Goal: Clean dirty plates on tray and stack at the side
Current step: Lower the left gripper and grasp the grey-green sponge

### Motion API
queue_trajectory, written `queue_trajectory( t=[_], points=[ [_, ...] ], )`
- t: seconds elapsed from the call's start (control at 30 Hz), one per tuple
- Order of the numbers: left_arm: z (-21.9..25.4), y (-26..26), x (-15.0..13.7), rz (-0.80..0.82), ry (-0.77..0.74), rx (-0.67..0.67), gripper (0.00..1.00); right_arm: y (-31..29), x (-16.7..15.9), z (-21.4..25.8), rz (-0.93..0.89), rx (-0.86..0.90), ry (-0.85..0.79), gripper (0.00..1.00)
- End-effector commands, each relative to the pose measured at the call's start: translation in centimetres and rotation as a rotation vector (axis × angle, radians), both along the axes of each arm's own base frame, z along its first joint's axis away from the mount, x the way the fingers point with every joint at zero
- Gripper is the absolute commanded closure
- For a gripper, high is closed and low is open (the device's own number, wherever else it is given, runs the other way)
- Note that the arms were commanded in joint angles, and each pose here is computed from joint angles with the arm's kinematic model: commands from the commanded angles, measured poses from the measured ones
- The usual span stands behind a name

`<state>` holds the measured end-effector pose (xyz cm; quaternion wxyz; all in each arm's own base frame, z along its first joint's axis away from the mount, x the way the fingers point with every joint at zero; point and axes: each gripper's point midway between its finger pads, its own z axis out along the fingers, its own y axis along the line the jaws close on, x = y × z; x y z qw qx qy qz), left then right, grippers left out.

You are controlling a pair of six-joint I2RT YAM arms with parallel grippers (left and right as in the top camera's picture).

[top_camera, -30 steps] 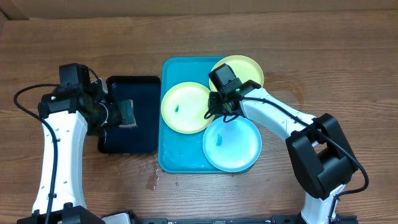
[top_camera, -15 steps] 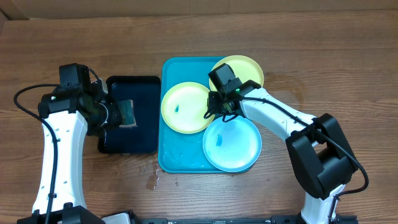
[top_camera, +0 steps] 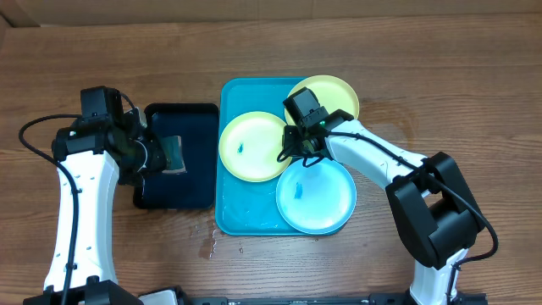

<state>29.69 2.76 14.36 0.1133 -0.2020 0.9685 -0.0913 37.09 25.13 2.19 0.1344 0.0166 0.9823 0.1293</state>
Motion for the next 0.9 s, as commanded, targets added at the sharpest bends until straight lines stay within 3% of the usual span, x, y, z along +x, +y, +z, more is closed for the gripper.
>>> queue_trajectory(
  t=[0.0, 0.17, 0.23, 0.27, 0.47, 0.63, 0.87],
  points=[
    [-0.3, -0.2, -0.1, 0.007, 0.008, -0.002, 0.67, 0.1, -0.2, -0.5, 0.008, -0.006, 0.008, 0.96],
    [-0.1, 0.3, 0.9, 0.0, -0.034, 0.027, 0.86, 0.1, -0.3, -0.5, 0.008, -0.008, 0.011, 0.96],
    [-0.2, 1.1, 1.2, 0.012, -0.046, 0.072, 0.89, 0.1, -0.3, -0.5, 0.008, -0.008, 0.011, 0.96],
    [-0.3, 1.5, 1.3, 0.019, -0.044, 0.092, 0.96, 0.1, -0.3, -0.5, 0.008, -0.008, 0.011, 0.96],
    [-1.7, 1.9, 1.4, 0.033, 0.006, 0.103, 0.95, 0.1, -0.2, -0.5, 0.008, -0.005, 0.006, 0.96],
    [-4.6, 1.9, 1.5, 0.025, 0.098, 0.087, 0.88, 0.2, -0.1, -0.4, 0.008, -0.004, 0.004, 0.96],
    [-9.4, 2.3, 3.9, -0.104, 0.124, 0.099, 0.85, 0.2, -0.1, -0.4, 0.008, -0.004, 0.004, 0.96]
  ],
)
